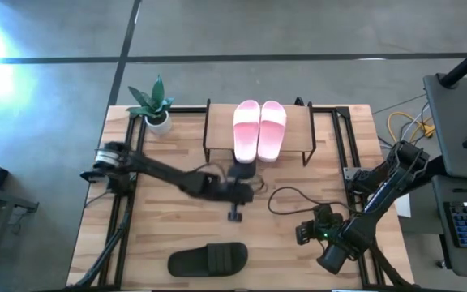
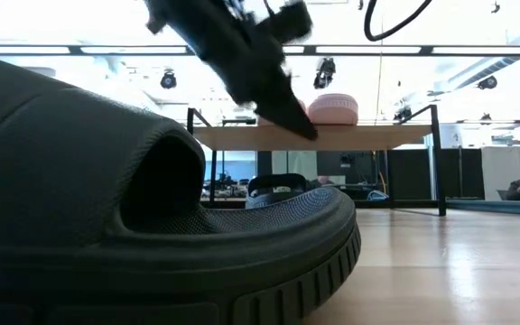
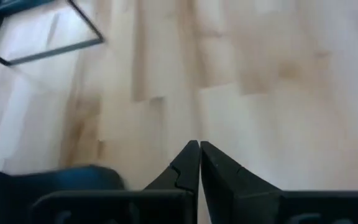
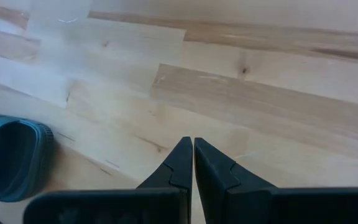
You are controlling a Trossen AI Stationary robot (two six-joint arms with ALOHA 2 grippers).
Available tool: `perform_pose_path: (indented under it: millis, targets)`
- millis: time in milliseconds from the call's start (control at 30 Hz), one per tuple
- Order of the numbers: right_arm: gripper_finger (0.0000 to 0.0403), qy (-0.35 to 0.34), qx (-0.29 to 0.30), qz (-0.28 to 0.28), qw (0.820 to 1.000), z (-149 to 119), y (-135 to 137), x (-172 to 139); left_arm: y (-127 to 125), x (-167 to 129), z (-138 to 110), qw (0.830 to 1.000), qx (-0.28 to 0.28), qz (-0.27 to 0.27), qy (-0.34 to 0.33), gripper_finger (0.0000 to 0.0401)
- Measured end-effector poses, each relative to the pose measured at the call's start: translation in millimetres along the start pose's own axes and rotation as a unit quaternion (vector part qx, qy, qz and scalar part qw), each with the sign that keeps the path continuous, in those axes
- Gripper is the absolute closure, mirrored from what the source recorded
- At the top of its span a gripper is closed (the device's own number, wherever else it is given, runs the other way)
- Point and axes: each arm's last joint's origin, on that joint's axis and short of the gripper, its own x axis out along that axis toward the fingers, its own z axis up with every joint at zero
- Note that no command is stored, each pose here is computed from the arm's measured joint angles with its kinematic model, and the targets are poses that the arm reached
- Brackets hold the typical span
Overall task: Pick and place slides into the shelf
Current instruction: Adjust the shelf on the table
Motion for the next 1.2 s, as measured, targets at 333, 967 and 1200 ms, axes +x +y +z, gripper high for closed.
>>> perform_pose_path:
  millis: [333,967,1200]
  targets:
    - [0.0394,-0.002,-0.033,-0.003,0.999,1,-1,0,-43,-49,-31,0.971,-0.131,0.142,0.139,0.0401]
    - [0.0394,-0.011,-0.039,-0.01,0.999,2,-2,0,100,-165,-84,0.773,-0.591,0.231,-0.023,0.0401]
    - [0.0394,-0.021,-0.026,-0.003,0.999,4,-2,0,122,-152,-136,0.705,-0.681,0.17,-0.099,0.0401]
